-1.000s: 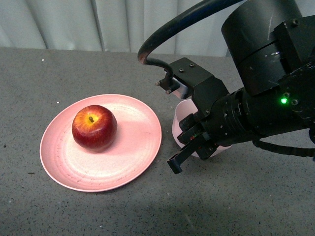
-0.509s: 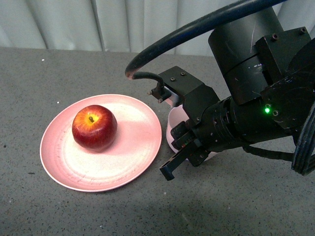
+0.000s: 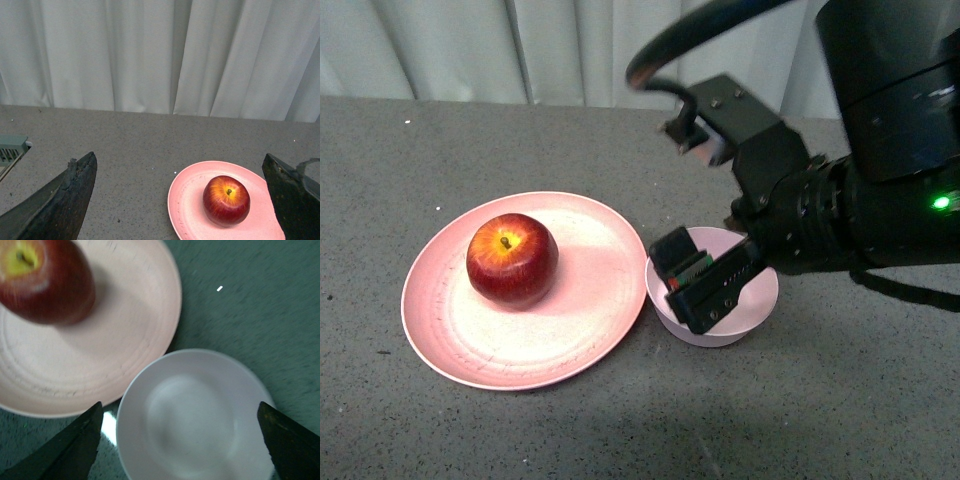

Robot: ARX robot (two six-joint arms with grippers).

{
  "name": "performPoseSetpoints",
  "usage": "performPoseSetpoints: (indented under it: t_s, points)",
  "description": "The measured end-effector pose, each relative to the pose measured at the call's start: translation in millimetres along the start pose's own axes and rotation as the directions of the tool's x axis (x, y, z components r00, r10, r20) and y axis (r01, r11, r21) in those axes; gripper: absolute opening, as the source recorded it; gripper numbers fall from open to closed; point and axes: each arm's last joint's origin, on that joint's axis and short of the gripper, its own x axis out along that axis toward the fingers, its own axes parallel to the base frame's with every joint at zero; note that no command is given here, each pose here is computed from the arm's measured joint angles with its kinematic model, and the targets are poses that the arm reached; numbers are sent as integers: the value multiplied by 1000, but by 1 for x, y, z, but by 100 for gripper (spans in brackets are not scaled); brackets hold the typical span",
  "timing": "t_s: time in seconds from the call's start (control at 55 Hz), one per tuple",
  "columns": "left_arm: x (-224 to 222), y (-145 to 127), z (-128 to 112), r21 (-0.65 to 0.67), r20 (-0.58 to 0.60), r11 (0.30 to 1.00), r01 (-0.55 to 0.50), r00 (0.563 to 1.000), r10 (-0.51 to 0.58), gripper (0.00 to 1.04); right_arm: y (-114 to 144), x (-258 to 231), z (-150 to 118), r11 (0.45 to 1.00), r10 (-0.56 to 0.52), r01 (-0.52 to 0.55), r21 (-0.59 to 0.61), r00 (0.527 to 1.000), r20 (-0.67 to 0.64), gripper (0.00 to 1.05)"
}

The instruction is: Move apple from plate to bowl

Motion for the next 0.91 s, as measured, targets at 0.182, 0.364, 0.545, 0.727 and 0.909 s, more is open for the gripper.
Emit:
performPoseSetpoints:
  t_s: [0.182, 0.364, 0.545, 0.727, 0.909]
  points:
    - [0, 0, 0, 0, 0, 1000, 0, 1000, 0, 98, -3, -40, 5, 990, -137, 134, 32, 974, 181, 95]
    - [0, 0, 0, 0, 0, 1000, 0, 1000, 0, 98, -10, -81, -9, 943, -331, 309, 121, 899, 288, 95]
    - [0, 0, 0, 0, 0, 1000, 0, 1000, 0, 98, -14, -124, -30, 855, -519, 472, 216, 787, 335, 95]
    - [0, 0, 0, 0, 0, 1000, 0, 1000, 0, 98, -13, -162, -52, 761, -648, 577, 297, 683, 337, 95]
    - [0, 0, 0, 0, 0, 1000, 0, 1000, 0, 98, -8, -194, -73, 729, -683, 541, 419, 544, 486, 76]
